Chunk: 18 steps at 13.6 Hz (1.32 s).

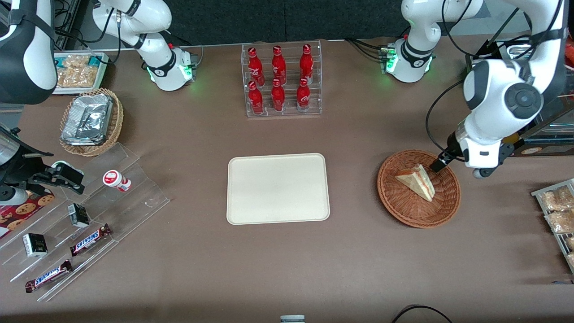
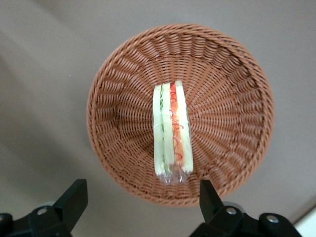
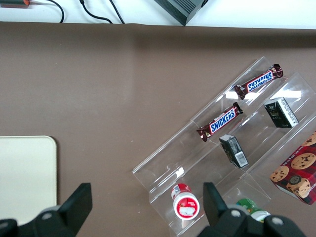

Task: Place sandwich from basket to tray
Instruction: 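Lower the open left gripper onto the wrapped sandwich in the basket, then close the left gripper on the sandwich's crust edge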

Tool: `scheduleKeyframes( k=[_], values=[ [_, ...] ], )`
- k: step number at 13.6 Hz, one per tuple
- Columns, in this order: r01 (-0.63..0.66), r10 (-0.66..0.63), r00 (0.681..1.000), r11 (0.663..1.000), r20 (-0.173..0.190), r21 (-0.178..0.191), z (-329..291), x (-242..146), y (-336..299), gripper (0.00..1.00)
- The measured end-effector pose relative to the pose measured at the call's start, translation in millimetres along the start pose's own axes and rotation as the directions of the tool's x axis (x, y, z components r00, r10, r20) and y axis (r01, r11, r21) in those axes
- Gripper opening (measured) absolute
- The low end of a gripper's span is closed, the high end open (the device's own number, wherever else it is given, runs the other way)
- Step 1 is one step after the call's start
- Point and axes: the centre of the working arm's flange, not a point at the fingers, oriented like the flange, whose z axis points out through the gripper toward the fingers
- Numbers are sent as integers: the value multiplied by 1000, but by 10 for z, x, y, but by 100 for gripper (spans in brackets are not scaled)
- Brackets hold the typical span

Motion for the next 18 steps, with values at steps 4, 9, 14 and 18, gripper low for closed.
scheduleKeyframes(
  k=[4, 9, 14, 18],
  values=[
    [80, -80, 997, 997, 20, 4, 604, 43, 134, 100],
    [74, -76, 995, 996, 57, 42, 1076, -35, 221, 100],
    [61, -65, 995, 996, 73, 58, 1311, -106, 274, 96],
    [61, -65, 995, 997, 71, 54, 1323, -101, 282, 51]
  ],
)
